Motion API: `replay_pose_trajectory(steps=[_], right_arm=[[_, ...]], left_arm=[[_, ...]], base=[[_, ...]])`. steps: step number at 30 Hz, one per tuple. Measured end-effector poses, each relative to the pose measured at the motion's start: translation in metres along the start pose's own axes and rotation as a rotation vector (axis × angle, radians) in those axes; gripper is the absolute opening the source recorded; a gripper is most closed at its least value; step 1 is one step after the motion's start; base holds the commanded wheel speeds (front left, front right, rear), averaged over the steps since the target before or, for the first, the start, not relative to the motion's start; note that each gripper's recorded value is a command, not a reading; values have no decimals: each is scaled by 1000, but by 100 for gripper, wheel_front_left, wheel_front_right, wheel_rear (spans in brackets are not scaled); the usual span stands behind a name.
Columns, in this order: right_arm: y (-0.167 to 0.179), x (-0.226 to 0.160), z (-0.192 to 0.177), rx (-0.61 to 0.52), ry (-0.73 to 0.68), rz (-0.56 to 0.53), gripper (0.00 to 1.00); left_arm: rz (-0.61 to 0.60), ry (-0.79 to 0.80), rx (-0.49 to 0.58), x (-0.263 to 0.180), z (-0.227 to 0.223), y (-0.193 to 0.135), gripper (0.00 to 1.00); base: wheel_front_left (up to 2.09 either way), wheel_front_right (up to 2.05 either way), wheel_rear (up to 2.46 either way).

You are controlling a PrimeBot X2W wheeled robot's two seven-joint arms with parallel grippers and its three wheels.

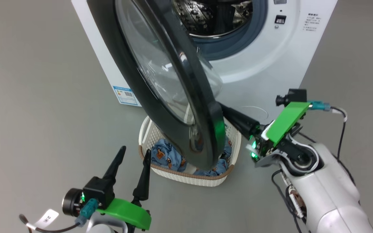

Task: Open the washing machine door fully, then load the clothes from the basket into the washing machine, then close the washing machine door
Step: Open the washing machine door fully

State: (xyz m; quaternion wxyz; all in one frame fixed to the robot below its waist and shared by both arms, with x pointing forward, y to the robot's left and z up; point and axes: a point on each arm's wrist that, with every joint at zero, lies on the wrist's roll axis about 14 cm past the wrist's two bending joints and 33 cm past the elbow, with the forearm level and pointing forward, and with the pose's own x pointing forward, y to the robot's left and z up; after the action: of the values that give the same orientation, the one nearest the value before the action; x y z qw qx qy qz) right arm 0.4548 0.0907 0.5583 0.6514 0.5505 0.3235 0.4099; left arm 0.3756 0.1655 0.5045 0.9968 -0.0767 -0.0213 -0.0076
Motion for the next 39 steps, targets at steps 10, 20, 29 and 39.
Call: replay_pose_trajectory(steps=[10, 20, 29, 39], right_arm=[[9, 6, -45, 33, 50, 10, 0], [11, 4, -50, 51, 29, 5, 0], [15, -2, -36, 50, -41, 17, 0], [26, -45, 16, -20, -298, 65, 34]], left_arm=[[-2, -17, 12, -17, 6, 1, 100], [-16, -18, 8, -20, 6, -2, 100], [-29, -7, 10, -20, 2, -6, 100], [-47, -4, 7, -15, 0, -12, 100]], base=[[0, 0, 0], [0, 0, 0], [0, 0, 0], [0, 0, 0]])
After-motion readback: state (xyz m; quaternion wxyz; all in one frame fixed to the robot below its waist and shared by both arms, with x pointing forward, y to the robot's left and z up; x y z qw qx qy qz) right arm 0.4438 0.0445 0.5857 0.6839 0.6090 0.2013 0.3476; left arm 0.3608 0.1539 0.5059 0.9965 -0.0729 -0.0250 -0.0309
